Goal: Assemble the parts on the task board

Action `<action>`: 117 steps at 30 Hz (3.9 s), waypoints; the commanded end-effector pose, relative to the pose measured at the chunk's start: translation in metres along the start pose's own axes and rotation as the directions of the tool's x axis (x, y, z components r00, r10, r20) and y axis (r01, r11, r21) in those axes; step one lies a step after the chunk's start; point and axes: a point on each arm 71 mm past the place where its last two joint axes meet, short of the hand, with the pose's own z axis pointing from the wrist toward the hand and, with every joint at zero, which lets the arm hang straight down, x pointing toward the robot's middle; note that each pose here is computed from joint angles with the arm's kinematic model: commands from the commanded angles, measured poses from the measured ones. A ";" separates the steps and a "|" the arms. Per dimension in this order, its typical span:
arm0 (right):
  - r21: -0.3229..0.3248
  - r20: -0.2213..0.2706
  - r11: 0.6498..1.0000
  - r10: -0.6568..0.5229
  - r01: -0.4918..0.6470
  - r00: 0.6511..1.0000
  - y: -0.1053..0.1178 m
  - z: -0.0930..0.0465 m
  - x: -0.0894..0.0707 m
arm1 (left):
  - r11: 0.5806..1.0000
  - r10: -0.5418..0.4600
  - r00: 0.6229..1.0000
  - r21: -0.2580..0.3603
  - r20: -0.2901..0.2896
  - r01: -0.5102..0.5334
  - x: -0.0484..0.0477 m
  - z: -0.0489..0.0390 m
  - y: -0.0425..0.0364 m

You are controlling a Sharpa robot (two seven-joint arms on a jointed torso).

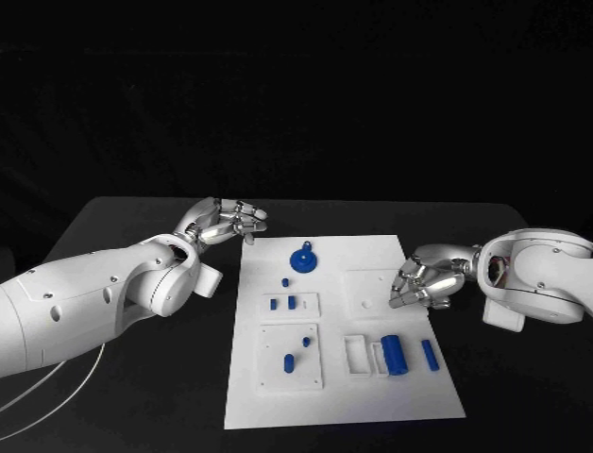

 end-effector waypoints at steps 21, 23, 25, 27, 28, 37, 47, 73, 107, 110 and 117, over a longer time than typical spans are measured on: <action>0.279 -0.115 0.960 0.045 -0.011 0.992 -0.018 -0.011 0.049 | 0.999 -0.028 0.999 -0.026 -0.025 0.028 0.0077 -0.0114 0.0105; 0.281 -0.120 0.960 0.044 -0.008 0.992 -0.016 -0.009 0.053 | 0.999 -0.029 0.999 -0.030 -0.029 0.028 0.0093 -0.0124 0.0120; 0.288 -0.123 0.958 0.040 -0.003 0.992 -0.016 -0.008 0.058 | 0.999 -0.031 0.999 -0.034 -0.033 0.030 0.0109 -0.0130 0.0133; 0.291 -0.123 0.957 0.039 -0.001 0.992 -0.014 -0.007 0.060 | 0.999 -0.034 0.999 -0.038 -0.036 0.033 0.0121 -0.0141 0.0143; 0.292 -0.122 0.956 0.035 0.002 0.992 -0.013 -0.006 0.061 | 0.999 -0.036 0.999 -0.039 -0.038 0.034 0.0126 -0.0145 0.0146; 0.292 -0.134 0.956 0.022 0.018 0.991 -0.004 0.001 0.071 | 0.999 -0.039 0.998 -0.040 -0.043 0.038 0.0145 -0.0159 0.0144; 0.311 -0.131 0.950 0.027 0.015 0.991 -0.005 0.011 0.083 | 0.998 -0.042 0.998 -0.042 -0.039 0.041 0.0122 -0.0172 0.0148; 0.311 -0.164 0.950 0.037 0.016 0.986 -0.004 0.029 0.102 | 0.998 -0.043 0.998 -0.044 -0.038 0.042 0.0095 -0.0203 0.0149; 0.285 -0.099 0.952 0.142 -0.109 0.985 0.000 0.013 0.086 | 0.998 -0.041 0.999 -0.048 -0.034 0.039 0.0079 -0.0199 0.0158; 0.276 -0.100 0.953 0.155 -0.122 0.983 0.003 0.014 0.087 | 0.998 -0.041 0.999 -0.049 -0.035 0.040 0.0077 -0.0199 0.0160; 0.255 -0.132 0.958 0.166 -0.128 0.977 0.014 0.018 0.092 | 0.998 -0.041 0.999 -0.049 -0.034 0.039 0.0075 -0.0199 0.0161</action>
